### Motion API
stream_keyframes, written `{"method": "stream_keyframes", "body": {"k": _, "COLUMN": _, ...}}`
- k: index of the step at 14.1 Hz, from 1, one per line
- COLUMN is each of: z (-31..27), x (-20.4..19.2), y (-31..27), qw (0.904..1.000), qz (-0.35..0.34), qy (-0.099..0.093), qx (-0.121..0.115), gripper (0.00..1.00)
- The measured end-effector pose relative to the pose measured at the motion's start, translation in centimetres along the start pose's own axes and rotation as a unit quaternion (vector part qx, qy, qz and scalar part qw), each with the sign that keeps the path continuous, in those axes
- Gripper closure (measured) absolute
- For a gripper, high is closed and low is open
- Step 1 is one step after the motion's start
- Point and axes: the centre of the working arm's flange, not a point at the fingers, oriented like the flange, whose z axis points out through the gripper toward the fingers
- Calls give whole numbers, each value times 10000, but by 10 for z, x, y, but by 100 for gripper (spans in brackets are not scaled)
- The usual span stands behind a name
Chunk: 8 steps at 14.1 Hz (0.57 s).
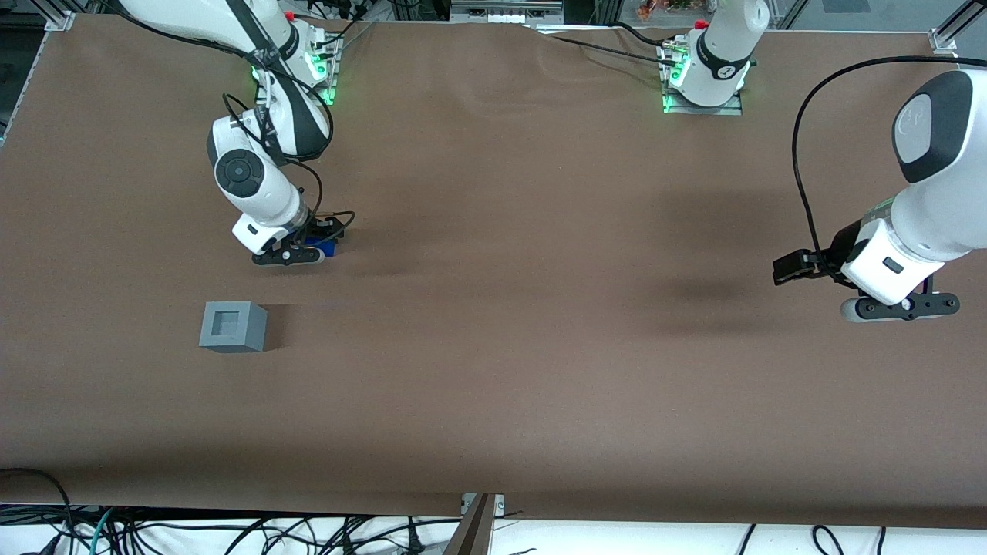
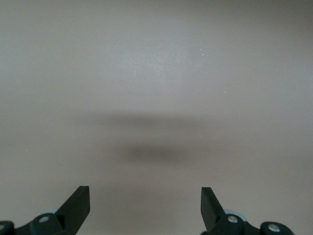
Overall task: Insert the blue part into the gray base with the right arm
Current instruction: 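Close the right gripper on the blue part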
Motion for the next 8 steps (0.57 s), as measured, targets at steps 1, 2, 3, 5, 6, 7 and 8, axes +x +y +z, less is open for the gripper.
{"method": "stream_keyframes", "body": {"k": 1, "z": 0, "x": 0, "y": 0, "qw": 10000, "qz": -20, "qy": 1, "qx": -14, "gripper": 24}}
{"method": "stream_keyframes", "body": {"k": 2, "z": 1, "x": 0, "y": 0, "qw": 10000, "qz": -26, "qy": 0, "qx": -19, "gripper": 37}}
{"method": "stream_keyframes", "body": {"k": 3, "z": 1, "x": 0, "y": 0, "qw": 10000, "qz": -28, "qy": 1, "qx": -20, "gripper": 47}}
{"method": "stream_keyframes", "body": {"k": 5, "z": 1, "x": 0, "y": 0, "qw": 10000, "qz": -29, "qy": 1, "qx": -21, "gripper": 49}}
{"method": "stream_keyframes", "body": {"k": 6, "z": 1, "x": 0, "y": 0, "qw": 10000, "qz": -30, "qy": 4, "qx": -21, "gripper": 49}}
{"method": "stream_keyframes", "body": {"k": 7, "z": 0, "x": 1, "y": 0, "qw": 10000, "qz": -32, "qy": 13, "qx": -21, "gripper": 49}}
{"method": "stream_keyframes", "body": {"k": 8, "z": -2, "x": 2, "y": 0, "qw": 10000, "qz": -34, "qy": 34, "qx": -19, "gripper": 49}}
